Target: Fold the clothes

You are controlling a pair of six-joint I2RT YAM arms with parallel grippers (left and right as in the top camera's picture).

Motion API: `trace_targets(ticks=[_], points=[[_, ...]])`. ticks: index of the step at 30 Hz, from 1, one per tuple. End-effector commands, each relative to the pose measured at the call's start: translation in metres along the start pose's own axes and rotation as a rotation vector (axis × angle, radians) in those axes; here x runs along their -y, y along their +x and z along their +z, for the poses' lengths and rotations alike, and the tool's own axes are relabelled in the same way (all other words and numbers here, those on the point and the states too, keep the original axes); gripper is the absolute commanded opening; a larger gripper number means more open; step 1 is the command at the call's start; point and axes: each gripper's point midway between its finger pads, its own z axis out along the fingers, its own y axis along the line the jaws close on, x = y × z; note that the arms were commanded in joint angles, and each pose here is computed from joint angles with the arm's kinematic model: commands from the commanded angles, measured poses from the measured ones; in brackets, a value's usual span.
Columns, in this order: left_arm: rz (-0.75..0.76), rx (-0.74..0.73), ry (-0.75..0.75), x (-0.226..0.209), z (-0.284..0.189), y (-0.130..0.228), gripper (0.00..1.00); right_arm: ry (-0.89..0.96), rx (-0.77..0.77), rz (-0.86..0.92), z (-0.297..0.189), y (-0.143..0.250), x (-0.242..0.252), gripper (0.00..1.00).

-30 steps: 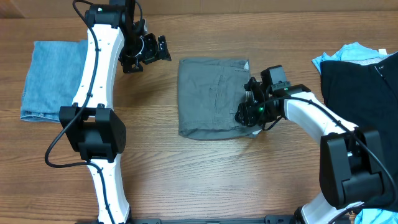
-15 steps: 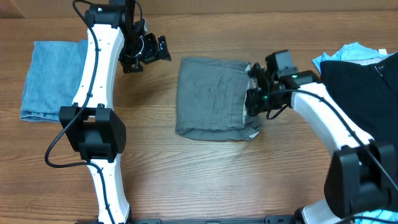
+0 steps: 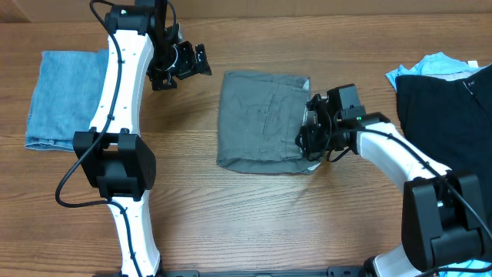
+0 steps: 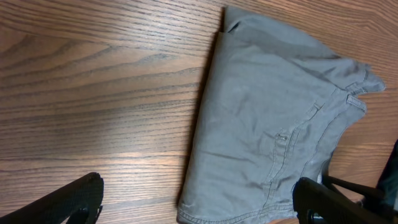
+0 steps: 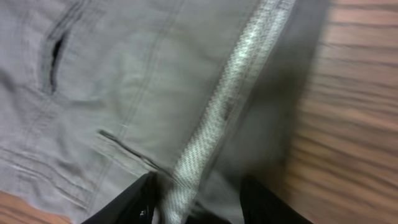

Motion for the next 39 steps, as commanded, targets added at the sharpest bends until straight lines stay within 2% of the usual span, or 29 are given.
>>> trace_targets(ticks=[1,10,11,12,14,18,21,25,33,39], points=[[0.016,0.030,0.007,0.007,-0.008,-0.004,1.00,-0.135,0.012,0.038,0.008,0.007,-0.017,0.49],[0.016,0.030,0.007,0.007,-0.008,-0.004,1.00,-0.142,0.054,0.069,0.017,0.011,-0.014,0.49],[0.016,0.030,0.007,0.007,-0.008,-0.004,1.00,-0.144,0.061,0.074,0.017,0.009,-0.015,0.39],[0.016,0.030,0.007,0.007,-0.008,-0.004,1.00,-0.164,0.070,0.067,0.017,0.006,-0.019,0.20],[0.016,0.030,0.007,0.007,-0.008,-0.004,1.00,-0.205,0.100,0.049,0.006,-0.009,-0.027,0.04],[0.016,0.030,0.007,0.007,-0.008,-0.004,1.00,-0.117,0.132,-0.044,-0.038,-0.043,-0.024,0.04],[0.016,0.030,0.007,0.007,-0.008,-0.004,1.00,-0.078,0.140,-0.088,-0.044,-0.050,-0.021,0.04],[0.016,0.030,0.007,0.007,-0.008,-0.004,1.00,0.056,0.095,-0.081,-0.028,-0.041,0.008,0.04],[0.016,0.030,0.007,0.007,-0.008,-0.004,1.00,0.184,-0.075,-0.023,0.039,0.002,0.059,0.04],[0.016,0.030,0.007,0.007,-0.008,-0.004,1.00,0.278,-0.089,0.091,0.049,0.010,0.079,0.04]])
